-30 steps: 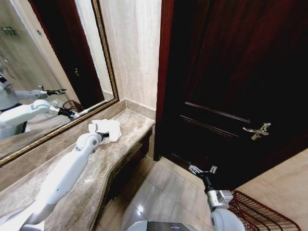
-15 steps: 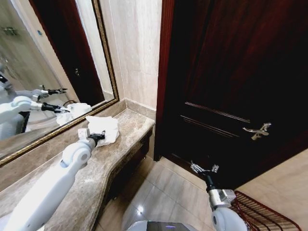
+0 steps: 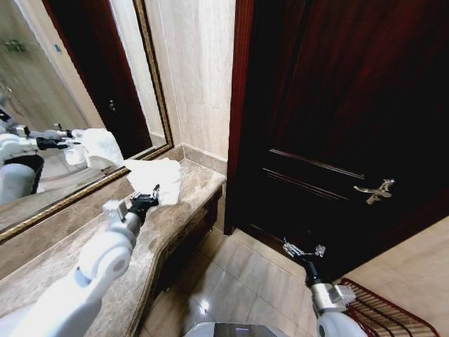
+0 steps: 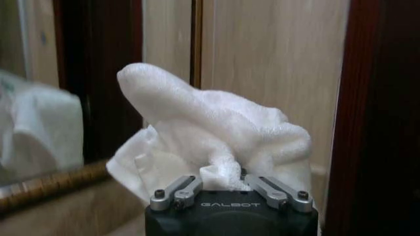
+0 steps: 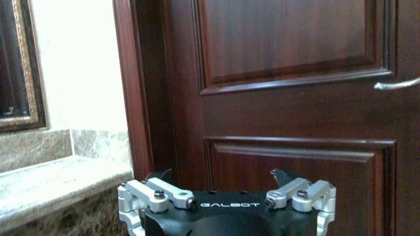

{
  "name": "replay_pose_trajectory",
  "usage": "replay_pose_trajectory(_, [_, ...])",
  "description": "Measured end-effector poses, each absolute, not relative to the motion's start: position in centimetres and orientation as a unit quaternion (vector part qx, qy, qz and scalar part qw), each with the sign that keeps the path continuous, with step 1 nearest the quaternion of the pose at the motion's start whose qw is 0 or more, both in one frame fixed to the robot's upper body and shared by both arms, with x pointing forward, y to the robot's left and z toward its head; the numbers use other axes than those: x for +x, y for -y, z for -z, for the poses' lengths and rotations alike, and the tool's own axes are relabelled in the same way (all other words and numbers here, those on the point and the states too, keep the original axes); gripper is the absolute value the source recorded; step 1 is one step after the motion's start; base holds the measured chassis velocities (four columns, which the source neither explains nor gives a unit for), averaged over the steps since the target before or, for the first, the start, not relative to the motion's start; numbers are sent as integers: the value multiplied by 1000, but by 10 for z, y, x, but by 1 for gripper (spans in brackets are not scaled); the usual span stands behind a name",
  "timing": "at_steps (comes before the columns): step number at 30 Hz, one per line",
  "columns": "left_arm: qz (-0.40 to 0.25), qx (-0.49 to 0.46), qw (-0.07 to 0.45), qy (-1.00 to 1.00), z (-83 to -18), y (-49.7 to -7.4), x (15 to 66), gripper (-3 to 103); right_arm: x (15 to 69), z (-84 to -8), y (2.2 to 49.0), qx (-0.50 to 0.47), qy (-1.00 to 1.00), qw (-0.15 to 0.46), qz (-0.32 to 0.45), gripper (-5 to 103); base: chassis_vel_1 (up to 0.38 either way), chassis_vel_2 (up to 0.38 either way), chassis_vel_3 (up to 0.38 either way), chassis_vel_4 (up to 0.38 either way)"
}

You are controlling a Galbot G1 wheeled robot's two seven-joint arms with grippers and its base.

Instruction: Discard the used towel into the hamper.

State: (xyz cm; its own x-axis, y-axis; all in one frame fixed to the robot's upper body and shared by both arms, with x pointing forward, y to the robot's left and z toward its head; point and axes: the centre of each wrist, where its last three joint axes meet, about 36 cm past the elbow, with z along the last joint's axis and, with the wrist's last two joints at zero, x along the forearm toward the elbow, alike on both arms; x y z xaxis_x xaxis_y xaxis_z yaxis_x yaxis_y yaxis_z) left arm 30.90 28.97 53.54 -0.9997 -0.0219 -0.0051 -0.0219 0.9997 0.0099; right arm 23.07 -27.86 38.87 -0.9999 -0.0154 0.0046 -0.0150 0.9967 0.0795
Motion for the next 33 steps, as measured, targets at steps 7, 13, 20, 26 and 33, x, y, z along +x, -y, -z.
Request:
replay_pose_trajectory(7, [-21, 3, 63, -998, -505, -271, 262, 12, 233, -396, 278, 7, 999, -7, 44, 100, 0, 0, 0, 0])
replay_pose_trajectory(13, [-72, 0, 82, -994, -468, -271, 255, 12, 239, -409, 278, 15, 999, -15, 45, 100, 0, 0, 0, 0])
replay_pose_trajectory(20, [-50, 18, 56, -997, -445, -260, 235, 12, 250, -434, 295, 26, 999, -31, 32, 100, 0, 0, 0, 0])
replay_pose_trajectory(26, [-37, 9, 72, -997, -444, -255, 226, 12, 248, -442, 304, 34, 998, -35, 31, 100, 0, 0, 0, 0])
replay_pose_trajectory(33, [-12, -26, 86, -996, -441, -239, 221, 12, 239, -444, 293, 46, 998, -20, 46, 100, 0, 0, 0, 0])
